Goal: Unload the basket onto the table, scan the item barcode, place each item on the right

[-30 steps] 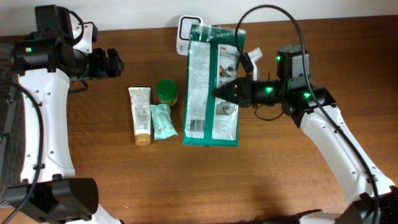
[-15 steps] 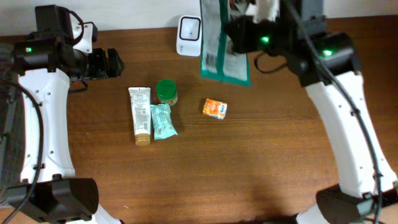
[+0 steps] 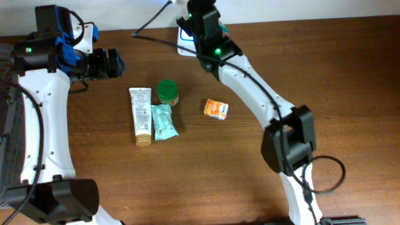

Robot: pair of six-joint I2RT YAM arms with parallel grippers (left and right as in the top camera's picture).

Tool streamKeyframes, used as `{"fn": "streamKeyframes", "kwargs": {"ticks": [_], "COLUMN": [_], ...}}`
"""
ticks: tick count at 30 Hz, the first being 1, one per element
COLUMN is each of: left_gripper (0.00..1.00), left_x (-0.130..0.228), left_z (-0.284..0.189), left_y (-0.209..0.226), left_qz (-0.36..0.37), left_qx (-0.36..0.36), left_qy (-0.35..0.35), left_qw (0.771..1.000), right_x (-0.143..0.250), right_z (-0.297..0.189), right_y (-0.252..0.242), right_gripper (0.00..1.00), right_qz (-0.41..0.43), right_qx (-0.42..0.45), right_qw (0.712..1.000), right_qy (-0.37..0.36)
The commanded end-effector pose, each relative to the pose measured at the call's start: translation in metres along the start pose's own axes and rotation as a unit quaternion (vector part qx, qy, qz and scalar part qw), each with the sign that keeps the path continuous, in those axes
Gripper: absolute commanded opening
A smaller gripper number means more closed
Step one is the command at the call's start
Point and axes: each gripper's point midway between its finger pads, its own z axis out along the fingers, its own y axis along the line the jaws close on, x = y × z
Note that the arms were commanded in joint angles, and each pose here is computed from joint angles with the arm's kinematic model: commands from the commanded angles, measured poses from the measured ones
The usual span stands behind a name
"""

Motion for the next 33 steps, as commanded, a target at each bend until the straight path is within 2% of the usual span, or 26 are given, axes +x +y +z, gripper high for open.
{"fn": "streamKeyframes", "kwargs": {"ticks": [1, 4, 18, 23, 26, 30, 33], "left_gripper": [0.99, 0.99, 0.99, 0.99, 0.99, 0.99, 0.99], "left_x": [-0.005, -0.005, -0.005, -0.005, -0.005, -0.005, -0.005], "left_z": [-0.006, -0.006, -0.006, -0.006, -0.006, -0.006, -0.006], "left_y": [0.001, 0.001, 0.001, 0.001, 0.001, 0.001, 0.001], "left_qz": [0.006, 0.006, 0.006, 0.006, 0.006, 0.006, 0.006], "left_qx": [-0.001, -0.001, -0.001, -0.001, -0.001, -0.001, -0.001], "left_qy": [-0.011, -0.011, -0.011, -0.011, -0.011, -0.011, -0.011], "left_qw": [1.0, 1.0, 1.0, 1.0, 1.0, 1.0, 1.0], "right_x": [0.012, 0.019, 0.018, -0.006, -0.025, -0.037, -0.034], "right_z": [0.016, 0.02, 0.02, 0.003, -0.02, -0.053, -0.084], "right_y": [0.02, 0.035, 0.034, 0.016, 0.012, -0.018, -0.05], "right_gripper": [0.04, 0.04, 0.04, 0.04, 0.04, 0.04, 0.04], "right_qz": [-0.068, -0.083, -0.078, 0.007, 0.054, 0.175, 0.268], "right_qx": [-0.005, -0.02, -0.015, -0.021, -0.09, -0.149, -0.176], "right_qw": [0.998, 0.996, 0.997, 1.0, 0.994, 0.973, 0.946], "right_qy": [-0.007, -0.008, -0.008, -0.018, -0.024, -0.003, 0.038]}}
